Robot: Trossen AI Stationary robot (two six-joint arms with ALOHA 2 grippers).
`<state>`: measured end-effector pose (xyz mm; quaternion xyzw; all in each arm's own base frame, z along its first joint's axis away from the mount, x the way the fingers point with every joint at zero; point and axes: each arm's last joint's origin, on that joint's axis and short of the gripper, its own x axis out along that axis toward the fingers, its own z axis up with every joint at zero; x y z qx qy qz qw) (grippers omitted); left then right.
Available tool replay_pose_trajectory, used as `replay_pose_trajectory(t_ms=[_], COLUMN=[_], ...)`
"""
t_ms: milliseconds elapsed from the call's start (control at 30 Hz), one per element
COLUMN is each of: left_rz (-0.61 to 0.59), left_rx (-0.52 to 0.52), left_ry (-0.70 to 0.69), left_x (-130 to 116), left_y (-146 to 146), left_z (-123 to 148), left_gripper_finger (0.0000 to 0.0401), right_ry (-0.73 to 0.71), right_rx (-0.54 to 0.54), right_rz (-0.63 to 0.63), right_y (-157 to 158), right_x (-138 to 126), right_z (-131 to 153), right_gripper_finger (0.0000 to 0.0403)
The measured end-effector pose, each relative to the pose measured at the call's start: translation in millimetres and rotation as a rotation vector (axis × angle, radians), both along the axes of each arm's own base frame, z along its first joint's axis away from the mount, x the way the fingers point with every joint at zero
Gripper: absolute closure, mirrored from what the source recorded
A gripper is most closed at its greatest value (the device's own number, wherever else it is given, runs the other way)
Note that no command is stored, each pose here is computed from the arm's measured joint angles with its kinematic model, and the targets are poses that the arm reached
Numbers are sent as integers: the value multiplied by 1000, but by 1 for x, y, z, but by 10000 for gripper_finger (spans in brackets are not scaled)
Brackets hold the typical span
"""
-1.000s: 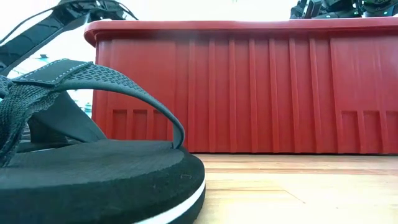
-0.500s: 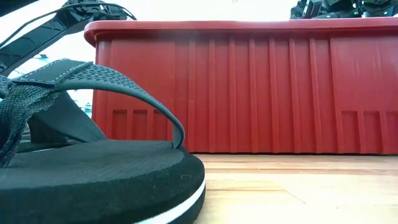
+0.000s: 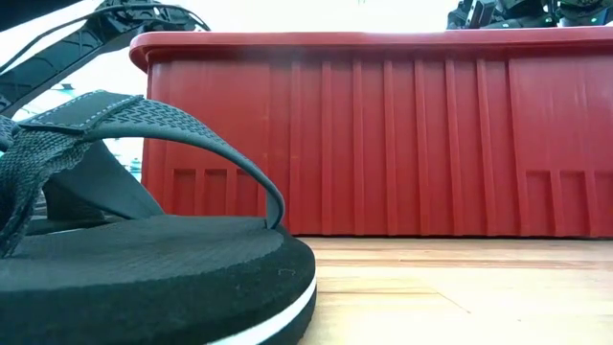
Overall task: Pick and place slides into bin
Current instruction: Put the right slide into the bin, then put the right flip flop into the bin
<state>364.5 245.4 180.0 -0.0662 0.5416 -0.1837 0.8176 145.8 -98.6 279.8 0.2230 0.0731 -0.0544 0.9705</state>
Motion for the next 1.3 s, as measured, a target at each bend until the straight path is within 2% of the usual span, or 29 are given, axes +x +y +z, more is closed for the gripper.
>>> replay_pose_trajectory(t_ms=[133,567,800,967,1133,1233,1300], left_rz=[28,116,97,79,91,100,97], left_rx=[-4,-24,-8,55,203,301,373], left_ry=[13,58,81,80,78,5,-81], left_x=[0,-1,-5,-5,0,1,-3], left_y=[1,2,-1,0,7,6,0], left_z=[0,0,6,26,60,95,131], left_gripper_finger=[379,214,167,160,160,161,170], right_ry=[0,0,2,-1,1,1,1], right_rx=[0,-2,-26,-22,-20,-20,-25], right_rz=[0,0,7,30,32,31,32], right_y=[0,0,0,1,1,1,1], right_x=[0,0,0,0,0,0,0], right_z=[0,0,0,0,0,0,0], right_gripper_finger=[403,403,403,403,403,403,403])
